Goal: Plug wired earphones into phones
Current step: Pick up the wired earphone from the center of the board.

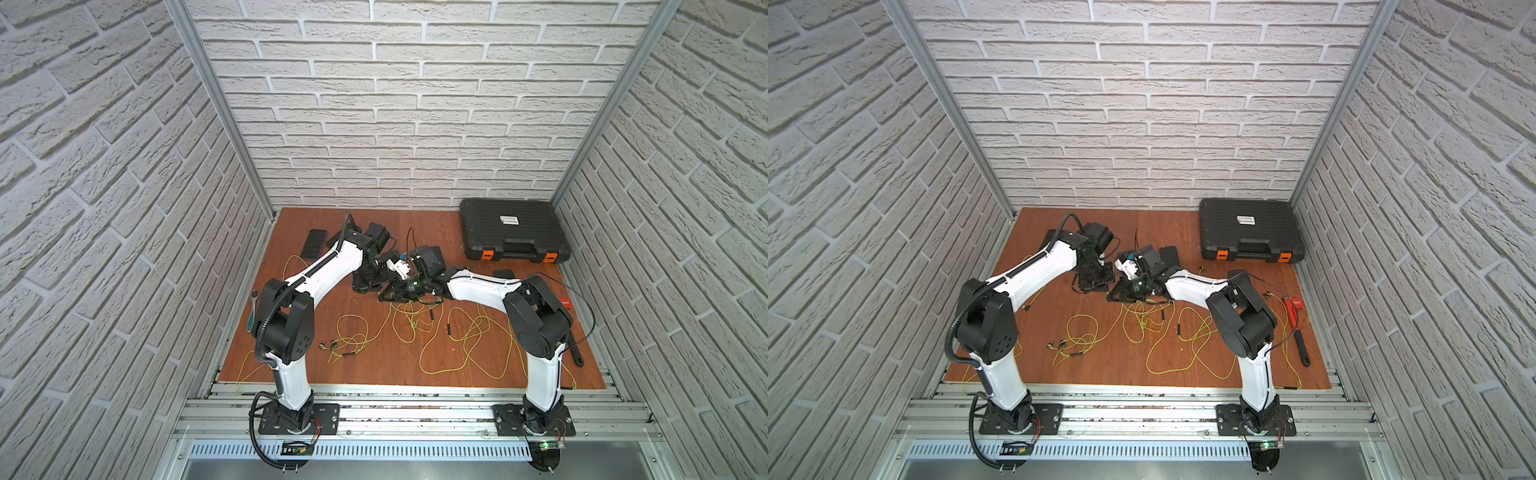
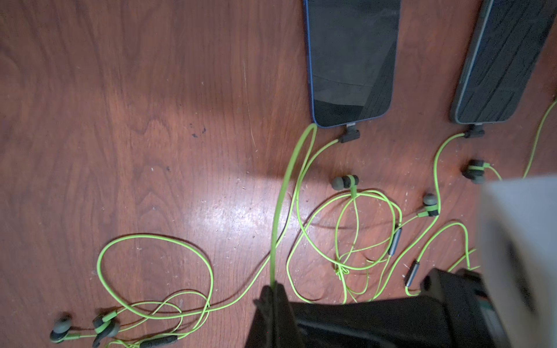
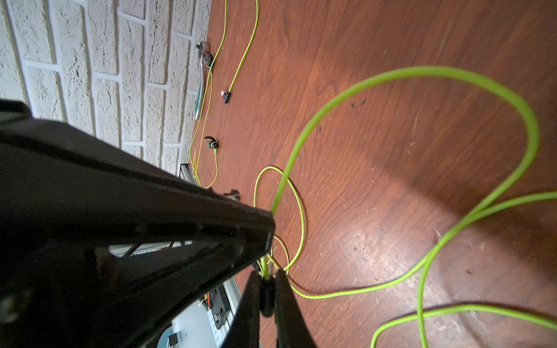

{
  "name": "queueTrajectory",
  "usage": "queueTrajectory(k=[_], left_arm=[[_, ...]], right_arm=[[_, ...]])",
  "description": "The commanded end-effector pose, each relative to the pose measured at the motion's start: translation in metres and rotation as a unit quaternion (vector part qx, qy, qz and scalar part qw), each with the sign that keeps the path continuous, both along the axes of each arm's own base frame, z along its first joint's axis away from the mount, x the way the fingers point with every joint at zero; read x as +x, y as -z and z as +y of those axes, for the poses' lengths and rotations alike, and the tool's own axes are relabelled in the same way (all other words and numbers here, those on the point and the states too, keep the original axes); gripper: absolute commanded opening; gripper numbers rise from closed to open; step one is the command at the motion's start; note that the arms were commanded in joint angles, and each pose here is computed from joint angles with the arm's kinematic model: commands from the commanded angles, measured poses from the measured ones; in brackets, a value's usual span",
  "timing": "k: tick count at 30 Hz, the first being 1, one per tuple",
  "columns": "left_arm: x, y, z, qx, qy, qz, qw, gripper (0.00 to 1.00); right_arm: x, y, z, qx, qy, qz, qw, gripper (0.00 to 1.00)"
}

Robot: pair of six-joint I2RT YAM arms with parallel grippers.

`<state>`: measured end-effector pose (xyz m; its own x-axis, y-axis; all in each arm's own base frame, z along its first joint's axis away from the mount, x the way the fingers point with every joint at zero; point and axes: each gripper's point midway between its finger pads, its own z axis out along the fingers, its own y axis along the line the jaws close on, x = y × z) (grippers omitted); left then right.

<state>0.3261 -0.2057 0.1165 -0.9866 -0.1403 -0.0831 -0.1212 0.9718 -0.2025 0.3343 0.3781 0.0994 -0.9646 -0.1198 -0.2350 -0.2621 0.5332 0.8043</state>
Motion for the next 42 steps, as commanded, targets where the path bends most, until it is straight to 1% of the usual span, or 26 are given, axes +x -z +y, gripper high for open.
queueTrajectory(k=[1,7,19,29,33,39,42], left_arm=[[0.000,-0.003,0.002,0.016,0.010,-0.001,1.000,0.00],[0.001,0.000,0.003,0.019,0.010,0.000,1.000,0.00],[0.000,0.002,0.003,0.018,0.011,0.003,1.000,0.00],[0.001,0.002,0.000,0.014,0.011,0.004,1.000,0.00],[0.000,0.002,0.000,0.015,0.011,0.003,1.000,0.00],[0.000,0.002,0.000,0.015,0.010,0.005,1.000,0.00],[0.000,0.002,0.001,0.015,0.010,0.004,1.000,0.00]], right_arm=[[-0.002,0.005,0.004,0.006,-0.009,0.002,1.000,0.15],[-0.003,0.007,0.004,0.003,-0.009,0.004,1.000,0.17],[-0.001,0.004,0.008,0.007,-0.012,-0.005,1.000,0.14],[0.001,0.002,0.012,0.013,-0.009,-0.008,1.000,0.19],[0.000,0.003,0.013,0.013,-0.010,-0.007,1.000,0.16],[0.001,0.003,0.015,0.016,-0.008,-0.005,1.000,0.17],[0.001,0.004,0.016,0.017,-0.009,-0.004,1.000,0.14]])
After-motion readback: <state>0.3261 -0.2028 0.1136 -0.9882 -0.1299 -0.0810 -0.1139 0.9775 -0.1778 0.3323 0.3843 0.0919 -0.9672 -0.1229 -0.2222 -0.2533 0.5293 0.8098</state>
